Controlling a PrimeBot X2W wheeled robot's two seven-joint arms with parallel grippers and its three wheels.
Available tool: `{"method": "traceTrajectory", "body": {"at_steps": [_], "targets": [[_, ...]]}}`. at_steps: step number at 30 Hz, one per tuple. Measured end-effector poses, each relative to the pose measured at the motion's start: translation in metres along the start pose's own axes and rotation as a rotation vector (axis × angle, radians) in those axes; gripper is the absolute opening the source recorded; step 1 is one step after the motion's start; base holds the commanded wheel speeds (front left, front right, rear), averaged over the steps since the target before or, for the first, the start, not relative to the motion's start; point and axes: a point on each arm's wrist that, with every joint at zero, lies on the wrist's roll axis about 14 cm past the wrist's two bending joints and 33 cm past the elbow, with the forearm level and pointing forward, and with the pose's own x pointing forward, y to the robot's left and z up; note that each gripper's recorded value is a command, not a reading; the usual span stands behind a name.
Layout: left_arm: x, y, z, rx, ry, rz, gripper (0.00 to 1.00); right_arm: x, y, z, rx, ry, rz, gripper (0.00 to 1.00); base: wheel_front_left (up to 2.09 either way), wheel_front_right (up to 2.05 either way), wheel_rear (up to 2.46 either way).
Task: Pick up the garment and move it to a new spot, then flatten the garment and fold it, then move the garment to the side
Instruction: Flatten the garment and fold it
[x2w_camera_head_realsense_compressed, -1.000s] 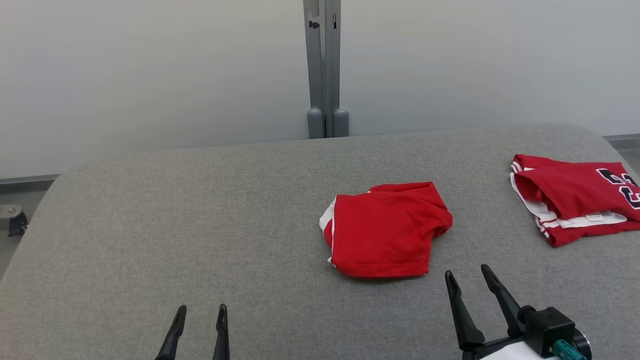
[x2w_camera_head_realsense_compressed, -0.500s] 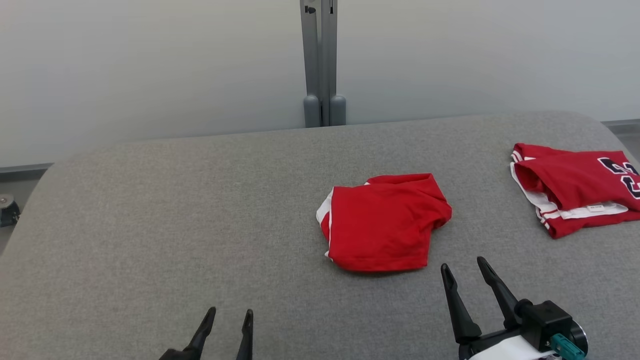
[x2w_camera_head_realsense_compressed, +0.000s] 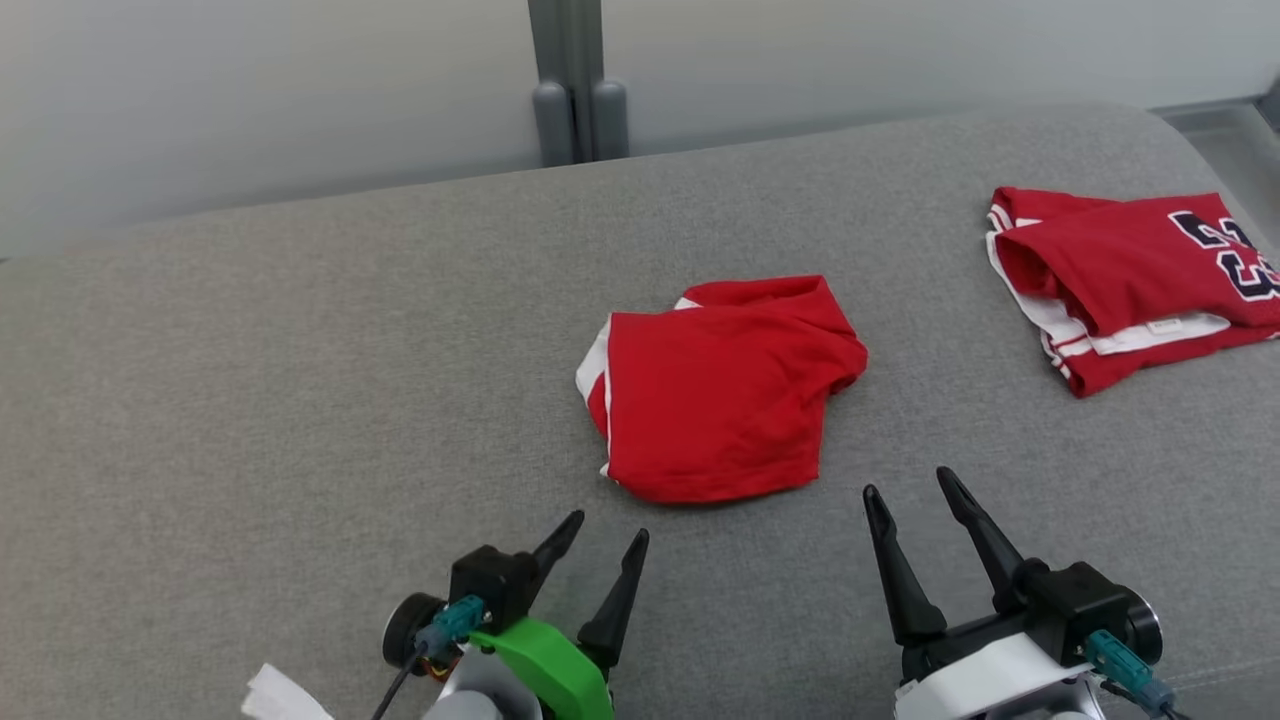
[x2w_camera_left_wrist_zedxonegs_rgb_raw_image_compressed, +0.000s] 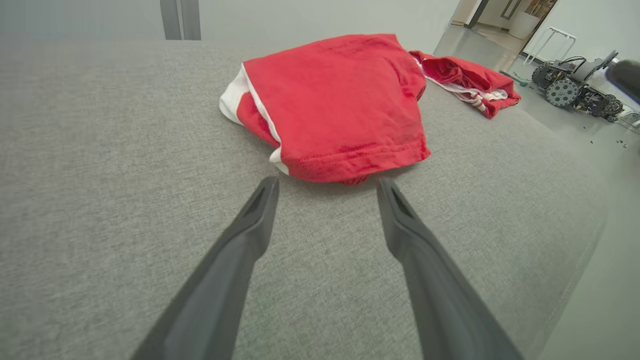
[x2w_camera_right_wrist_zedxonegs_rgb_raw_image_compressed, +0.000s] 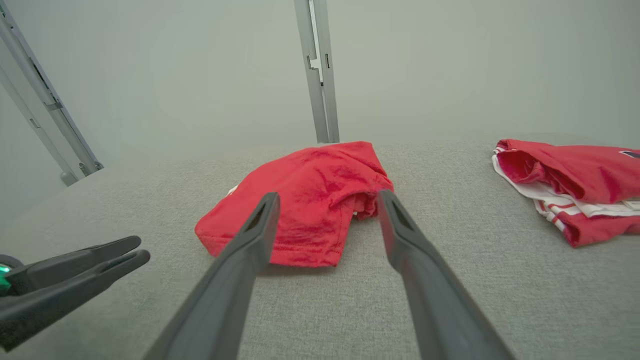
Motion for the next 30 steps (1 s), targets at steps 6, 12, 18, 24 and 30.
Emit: {"method": "traceTrajectory", "body": {"at_steps": [6, 12, 18, 24, 30], "targets": [[0.026, 0.012, -0.014, -0.017, 0.084, -0.024, 1.0, 0.007, -0.014, 0.0, -0.01, 0.002, -0.037, 1.0, 0.0, 0.0, 0.0], [0.049, 0.004, -0.019, -0.071, 0.111, -0.065, 1.0, 0.004, -0.028, -0.008, -0.017, 0.031, -0.082, 1.0, 0.0, 0.0, 0.0], [0.057, 0.007, -0.028, -0.161, 0.14, -0.049, 1.0, 0.004, -0.033, -0.013, -0.021, 0.048, -0.098, 1.0, 0.0, 0.0, 0.0], [0.068, -0.002, 0.002, -0.245, 0.05, -0.074, 0.0, 0.01, -0.034, -0.011, -0.033, 0.041, -0.093, 1.0, 0.0, 0.0, 0.0], [0.058, -0.006, 0.039, -0.436, -0.064, -0.083, 0.0, 0.014, -0.025, -0.01, -0.026, 0.033, -0.064, 1.0, 0.0, 0.0, 0.0]]}}
